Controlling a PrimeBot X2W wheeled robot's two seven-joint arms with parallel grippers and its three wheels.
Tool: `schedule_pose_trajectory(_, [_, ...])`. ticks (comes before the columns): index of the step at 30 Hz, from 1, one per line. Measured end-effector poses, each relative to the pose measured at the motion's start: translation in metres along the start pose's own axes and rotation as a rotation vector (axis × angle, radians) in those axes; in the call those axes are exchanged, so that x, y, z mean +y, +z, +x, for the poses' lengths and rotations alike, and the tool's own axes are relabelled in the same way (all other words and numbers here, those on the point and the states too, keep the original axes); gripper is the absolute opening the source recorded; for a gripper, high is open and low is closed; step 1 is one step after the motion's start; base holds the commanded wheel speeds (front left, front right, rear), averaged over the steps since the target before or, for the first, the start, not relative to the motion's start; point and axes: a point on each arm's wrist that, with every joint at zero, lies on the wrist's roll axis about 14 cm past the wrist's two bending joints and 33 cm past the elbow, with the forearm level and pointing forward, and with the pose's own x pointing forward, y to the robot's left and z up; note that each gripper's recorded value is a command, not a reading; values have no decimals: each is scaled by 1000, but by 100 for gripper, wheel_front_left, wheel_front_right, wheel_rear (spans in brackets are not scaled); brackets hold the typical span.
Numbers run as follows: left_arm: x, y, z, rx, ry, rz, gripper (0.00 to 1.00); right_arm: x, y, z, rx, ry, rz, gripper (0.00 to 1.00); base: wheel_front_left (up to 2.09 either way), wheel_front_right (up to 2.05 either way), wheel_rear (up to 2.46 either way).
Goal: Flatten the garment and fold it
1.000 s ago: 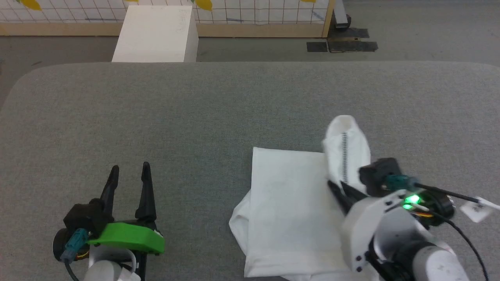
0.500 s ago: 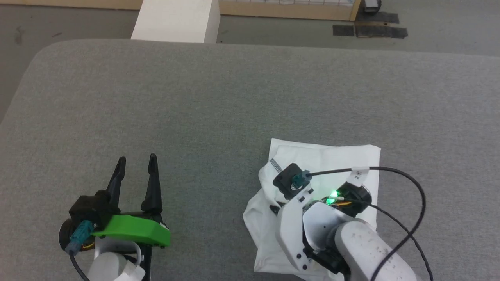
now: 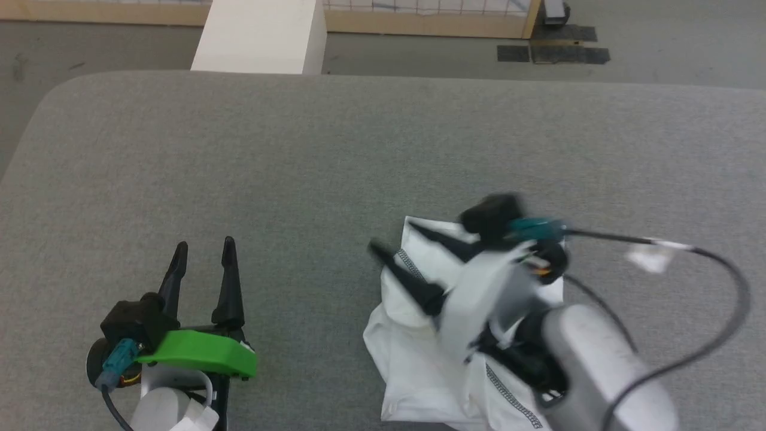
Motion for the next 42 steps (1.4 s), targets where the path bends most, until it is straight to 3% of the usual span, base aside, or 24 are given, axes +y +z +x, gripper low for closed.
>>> schedule_pose_trajectory(3, [-5, 3, 1, -10, -14, -4, 100, -26, 43, -26, -222, -78, 79, 100, 0, 0, 0])
schedule_pose_trajectory(6, [-11, 6, 3, -19, -32, -8, 100, -65, 54, -62, -354, -215, 152, 100, 0, 0, 0])
schedule_pose_trajectory(11, [-24, 11, 7, -37, -66, -15, 100, -124, 28, -116, -398, -449, 246, 100, 0, 0, 0])
schedule_pose_trajectory(15, [-29, 13, 9, -45, -82, -17, 100, -146, -15, -138, -341, -544, 376, 100, 0, 0, 0])
schedule_pose_trajectory(27, [-27, 10, 7, -36, -77, -15, 100, -123, -111, -113, -66, -477, 702, 100, 0, 0, 0])
schedule_pose_trajectory(33, [-22, 10, 4, -31, -63, -12, 100, -112, -128, -96, 48, -426, 743, 100, 0, 0, 0])
schedule_pose_trajectory(35, [-21, 10, 3, -32, -59, -11, 100, -109, -128, -91, 72, -408, 735, 38, 0, 0, 0])
schedule_pose_trajectory(36, [-20, 10, 3, -33, -57, -11, 100, -109, -128, -90, 80, -406, 726, 14, 0, 0, 0])
schedule_pose_trajectory(37, [-20, 11, 2, -34, -57, -11, 100, -109, -129, -89, 91, -408, 714, 0, 0, 0, 0])
schedule_pose_trajectory(42, [-22, 10, 3, -33, -62, -13, 100, -110, -128, -92, 159, -419, 603, 0, 0, 0, 0])
